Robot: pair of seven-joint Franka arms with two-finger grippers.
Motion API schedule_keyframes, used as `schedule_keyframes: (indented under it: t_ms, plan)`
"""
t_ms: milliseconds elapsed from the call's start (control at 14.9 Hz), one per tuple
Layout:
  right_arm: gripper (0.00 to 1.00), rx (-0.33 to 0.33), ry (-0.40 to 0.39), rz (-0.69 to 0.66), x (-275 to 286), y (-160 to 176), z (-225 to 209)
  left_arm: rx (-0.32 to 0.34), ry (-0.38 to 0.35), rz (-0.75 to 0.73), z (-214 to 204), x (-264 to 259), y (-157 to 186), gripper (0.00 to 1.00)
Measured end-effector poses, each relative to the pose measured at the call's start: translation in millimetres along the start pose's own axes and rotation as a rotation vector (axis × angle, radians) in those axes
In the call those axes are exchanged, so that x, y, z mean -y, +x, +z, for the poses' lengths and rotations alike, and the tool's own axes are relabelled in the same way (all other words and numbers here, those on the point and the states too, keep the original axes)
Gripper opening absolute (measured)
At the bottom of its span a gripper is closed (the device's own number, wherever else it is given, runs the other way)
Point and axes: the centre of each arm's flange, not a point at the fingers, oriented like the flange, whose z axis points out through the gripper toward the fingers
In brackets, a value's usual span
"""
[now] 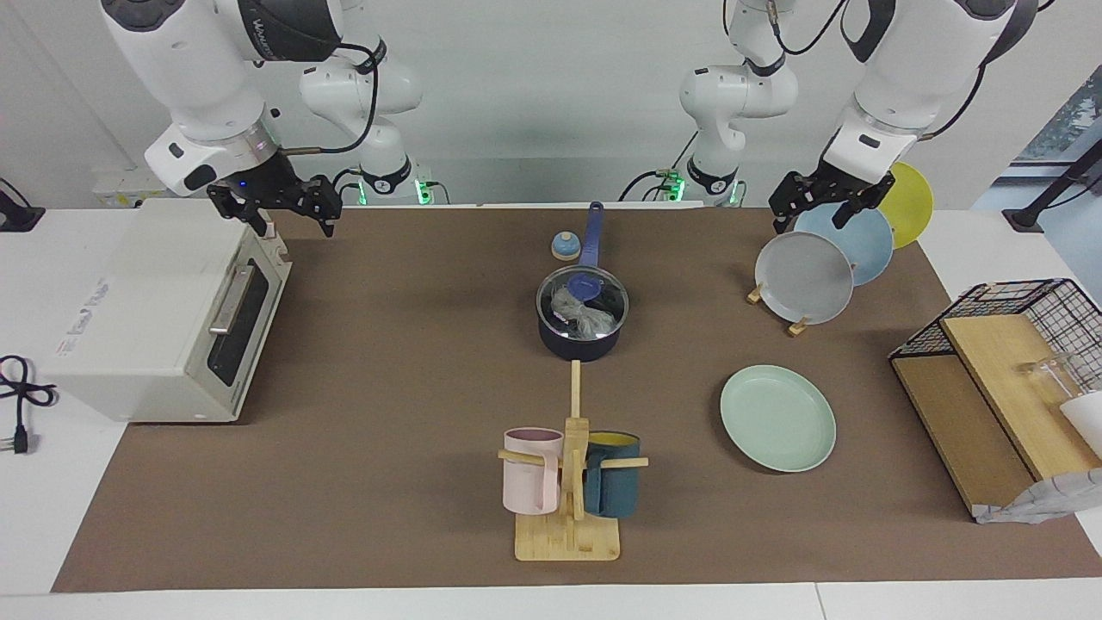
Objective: Transfer vermicelli from plate to pot
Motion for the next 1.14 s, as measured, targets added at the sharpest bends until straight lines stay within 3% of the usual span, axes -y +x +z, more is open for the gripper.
schedule_keyframes:
  t_ms: [335,1139]
  plan:
    - [1.0,0.001,0.006,0.027,-27.6,1.3,0.5,0.0,0.0,0.0,0.0,0.0,0.0,1.0]
    - [1.0,-0.01,0.012,-0.042,-11.4,-1.9,-5.0,0.0,0.0,0.0,0.0,0.0,0.0,1.0]
